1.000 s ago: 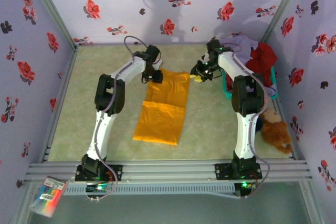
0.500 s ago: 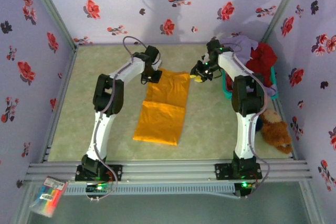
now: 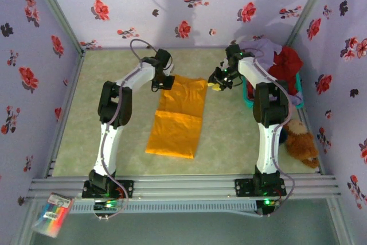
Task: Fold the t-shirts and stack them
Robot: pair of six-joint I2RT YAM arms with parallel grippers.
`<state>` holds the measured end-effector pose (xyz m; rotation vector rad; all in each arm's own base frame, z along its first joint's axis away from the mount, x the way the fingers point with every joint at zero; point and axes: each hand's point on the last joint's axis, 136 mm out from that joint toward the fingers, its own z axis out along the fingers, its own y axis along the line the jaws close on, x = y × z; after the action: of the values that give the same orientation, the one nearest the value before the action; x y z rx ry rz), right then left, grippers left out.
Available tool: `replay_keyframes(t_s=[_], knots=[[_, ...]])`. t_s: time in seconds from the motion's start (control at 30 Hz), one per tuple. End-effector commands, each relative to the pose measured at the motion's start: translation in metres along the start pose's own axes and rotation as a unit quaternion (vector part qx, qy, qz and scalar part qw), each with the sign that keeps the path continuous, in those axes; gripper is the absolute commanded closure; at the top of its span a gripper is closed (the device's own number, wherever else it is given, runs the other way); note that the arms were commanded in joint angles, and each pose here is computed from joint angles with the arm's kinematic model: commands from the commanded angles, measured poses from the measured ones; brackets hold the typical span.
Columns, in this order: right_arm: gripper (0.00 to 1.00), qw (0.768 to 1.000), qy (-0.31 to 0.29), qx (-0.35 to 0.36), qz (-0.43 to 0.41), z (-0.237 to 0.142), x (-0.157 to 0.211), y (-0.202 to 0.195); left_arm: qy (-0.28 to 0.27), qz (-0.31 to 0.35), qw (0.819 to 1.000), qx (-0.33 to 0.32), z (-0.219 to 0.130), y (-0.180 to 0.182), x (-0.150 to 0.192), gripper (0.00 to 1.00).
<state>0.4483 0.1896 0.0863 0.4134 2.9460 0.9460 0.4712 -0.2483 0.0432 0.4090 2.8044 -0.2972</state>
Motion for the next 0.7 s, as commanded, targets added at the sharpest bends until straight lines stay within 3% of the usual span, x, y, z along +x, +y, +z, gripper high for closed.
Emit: replay_keyframes(t_s=[0.0, 0.07, 0.2, 0.4, 0.67], knots=[[0.69, 1.0, 0.015, -0.002, 0.006, 0.0003, 0.0092, 0.0012, -0.026, -0.013, 1.0, 0.008, -0.0233, 0.0002, -0.0105, 0.93], [0.69, 1.0, 0.016, -0.003, 0.006, 0.0002, 0.0094, 0.0014, -0.022, -0.015, 1.0, 0.015, -0.0205, -0.001, -0.0101, 0.87], [0.69, 1.0, 0.014, -0.003, 0.005, -0.0009, 0.009, 0.0015, -0.019, -0.017, 1.0, 0.017, -0.0174, -0.0013, -0.01, 0.86], [0.69, 1.0, 0.015, -0.004, 0.005, -0.0007, 0.0096, 0.0024, -0.018, -0.018, 1.0, 0.016, -0.0187, -0.0003, -0.0087, 0.68], [0.69, 1.0, 0.015, -0.003, 0.004, -0.0015, 0.0096, 0.0028, -0.024, -0.022, 0.999, 0.02, -0.0241, -0.002, -0.0061, 0.7]])
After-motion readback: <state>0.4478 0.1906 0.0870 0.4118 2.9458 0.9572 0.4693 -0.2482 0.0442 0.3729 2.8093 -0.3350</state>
